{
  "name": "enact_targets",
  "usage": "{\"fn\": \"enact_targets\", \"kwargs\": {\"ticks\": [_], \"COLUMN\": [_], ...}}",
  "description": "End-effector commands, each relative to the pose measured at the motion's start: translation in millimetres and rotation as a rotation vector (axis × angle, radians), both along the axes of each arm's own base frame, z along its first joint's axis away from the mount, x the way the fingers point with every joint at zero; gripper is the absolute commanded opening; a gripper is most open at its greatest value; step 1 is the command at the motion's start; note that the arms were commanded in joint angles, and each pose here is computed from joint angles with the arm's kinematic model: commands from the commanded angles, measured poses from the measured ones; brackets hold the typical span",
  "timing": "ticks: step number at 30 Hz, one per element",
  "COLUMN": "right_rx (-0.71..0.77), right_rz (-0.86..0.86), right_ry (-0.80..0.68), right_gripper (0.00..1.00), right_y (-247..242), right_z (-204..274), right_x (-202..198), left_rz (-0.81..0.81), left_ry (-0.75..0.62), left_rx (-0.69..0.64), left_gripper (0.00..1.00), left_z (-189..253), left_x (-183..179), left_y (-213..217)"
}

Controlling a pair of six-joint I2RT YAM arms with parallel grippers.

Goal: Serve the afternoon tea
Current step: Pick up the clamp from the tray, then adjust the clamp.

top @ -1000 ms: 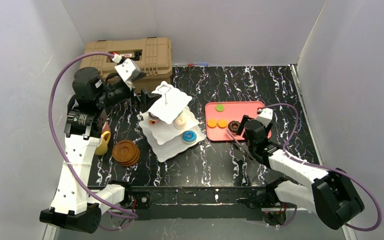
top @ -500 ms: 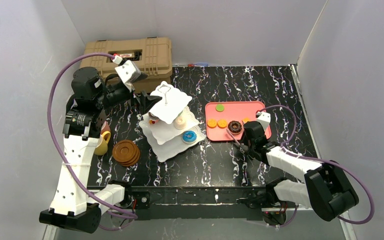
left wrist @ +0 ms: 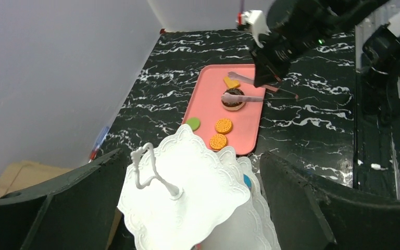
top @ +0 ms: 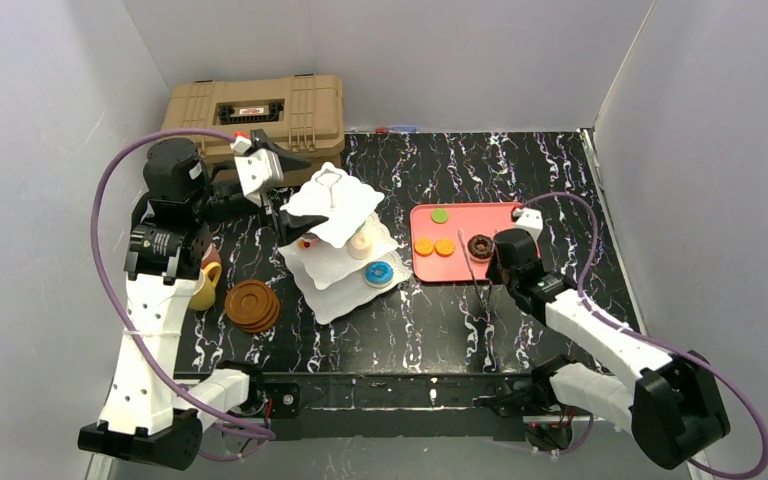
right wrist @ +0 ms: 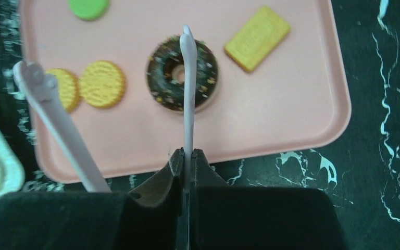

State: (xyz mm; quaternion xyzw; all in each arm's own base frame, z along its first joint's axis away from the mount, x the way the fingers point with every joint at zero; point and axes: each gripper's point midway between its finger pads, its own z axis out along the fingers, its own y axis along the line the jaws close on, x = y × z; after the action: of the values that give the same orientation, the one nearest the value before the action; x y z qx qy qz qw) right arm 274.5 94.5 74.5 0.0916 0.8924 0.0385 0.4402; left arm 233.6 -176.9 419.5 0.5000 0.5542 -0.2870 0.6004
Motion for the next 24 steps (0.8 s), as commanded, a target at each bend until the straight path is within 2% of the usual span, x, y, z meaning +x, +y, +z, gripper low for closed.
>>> {"fn": "enact_targets", "kwargs": {"ticks": [1, 5, 11, 15, 18, 24], "right_rx": [0.03, 0.103, 0.241, 0.306, 0.317, 0.312], "right_rz": [0.129, 0.314, 0.517, 0.611, 0.644, 0.675], "right_ry": [-0.019, 0.066, 0.125, 0.146, 0.17, 0.186], "right_gripper": [0.01, 0.01, 0.01, 0.01, 0.01, 0.01], "right_y": [19, 54, 96, 113, 117, 116], "right_z": [55, 87, 146, 167, 168, 169], "right_x": [3, -7, -20, -29, -34, -41], "left_rz": [-0.194, -0.281, -0.47, -0.604, -0.687, -0.721], "left_ry": [-0.138, -0.307, -0.725, -0.943, -1.023, -1.052], "left_rx": [0.019, 0.08, 0.255, 0.382, 0.461, 0.606], "left_gripper": [0.97, 0.96, 0.97, 0.97, 0.96, 0.89], "left_z": [0, -7, -35, -66, -86, -119], "left_x": [-33, -43, -64, -67, -65, -43], "left_y": [-11, -22, -58, -89, -114, -145]}}
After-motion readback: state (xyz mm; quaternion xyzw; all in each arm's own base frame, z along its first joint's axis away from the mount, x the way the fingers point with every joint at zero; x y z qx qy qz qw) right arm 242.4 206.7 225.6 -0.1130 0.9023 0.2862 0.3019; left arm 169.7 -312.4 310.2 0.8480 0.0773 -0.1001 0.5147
